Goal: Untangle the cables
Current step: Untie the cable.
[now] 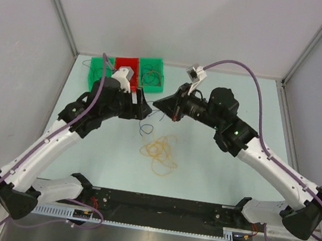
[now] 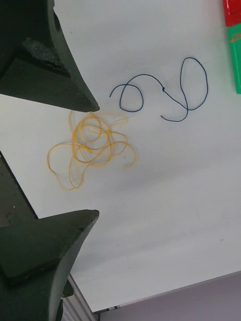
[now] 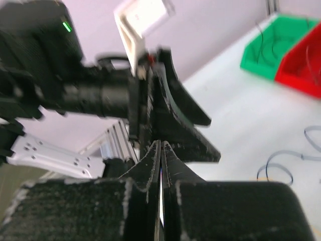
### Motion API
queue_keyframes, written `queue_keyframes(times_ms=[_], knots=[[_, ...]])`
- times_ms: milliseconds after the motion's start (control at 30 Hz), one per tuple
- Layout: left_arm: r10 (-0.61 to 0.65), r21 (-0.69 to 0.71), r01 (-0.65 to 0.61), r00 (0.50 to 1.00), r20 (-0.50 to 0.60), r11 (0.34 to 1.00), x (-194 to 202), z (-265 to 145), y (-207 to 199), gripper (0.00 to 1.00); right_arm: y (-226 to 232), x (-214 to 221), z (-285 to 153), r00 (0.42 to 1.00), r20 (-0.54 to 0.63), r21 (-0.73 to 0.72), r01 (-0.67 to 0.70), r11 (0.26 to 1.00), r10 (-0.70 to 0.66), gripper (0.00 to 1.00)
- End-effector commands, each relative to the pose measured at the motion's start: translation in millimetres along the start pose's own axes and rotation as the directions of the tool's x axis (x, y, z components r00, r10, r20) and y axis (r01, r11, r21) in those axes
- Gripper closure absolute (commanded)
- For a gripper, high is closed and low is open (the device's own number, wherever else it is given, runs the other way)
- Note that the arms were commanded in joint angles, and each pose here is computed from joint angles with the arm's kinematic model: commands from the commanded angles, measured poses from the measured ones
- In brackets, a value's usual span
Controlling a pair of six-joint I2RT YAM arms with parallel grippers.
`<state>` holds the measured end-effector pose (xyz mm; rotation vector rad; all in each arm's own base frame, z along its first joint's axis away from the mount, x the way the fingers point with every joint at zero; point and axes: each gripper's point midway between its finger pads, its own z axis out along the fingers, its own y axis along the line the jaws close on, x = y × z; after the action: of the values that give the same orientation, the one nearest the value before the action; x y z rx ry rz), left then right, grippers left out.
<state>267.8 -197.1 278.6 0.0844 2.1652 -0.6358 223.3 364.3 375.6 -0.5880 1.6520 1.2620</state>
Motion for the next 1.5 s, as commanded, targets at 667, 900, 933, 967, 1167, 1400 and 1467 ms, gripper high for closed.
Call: queue_keyframes(times_ms=[667,900,933,967,1167,1400,1467], knots=[[-0.145,-0.141,0.127,0.982,-0.121,0.982,81,18,52,0.18,-96,29,-47,0.994,-0.08,0.548,-0.018,0.836,0.074,0.68],[-0.342,-0.059,0.337,0.917,-0.207,0.94,119,49,34,0.15,-141,91,-65,0.975,-0.11,0.672,-0.071,0.737,0.194,0.64],[-0.399,-0.057,0.396,0.893,-0.208,0.916,121,51,30,0.15,-149,105,-69,0.971,-0.12,0.687,-0.07,0.724,0.208,0.64],[-0.423,-0.04,0.424,0.881,-0.211,0.905,122,53,26,0.15,-151,110,-71,0.969,-0.115,0.691,-0.081,0.718,0.22,0.63],[-0.612,0.008,0.617,0.781,-0.128,0.787,121,58,24,0.15,-179,155,-85,0.954,-0.13,0.728,-0.092,0.679,0.269,0.64],[-0.691,0.013,0.699,0.71,-0.133,0.715,117,64,13,0.16,-206,184,-93,0.948,-0.125,0.75,-0.102,0.653,0.292,0.63],[-0.704,0.0,0.711,0.697,-0.136,0.703,120,68,11,0.17,-212,187,-95,0.949,-0.123,0.757,-0.099,0.646,0.29,0.64]])
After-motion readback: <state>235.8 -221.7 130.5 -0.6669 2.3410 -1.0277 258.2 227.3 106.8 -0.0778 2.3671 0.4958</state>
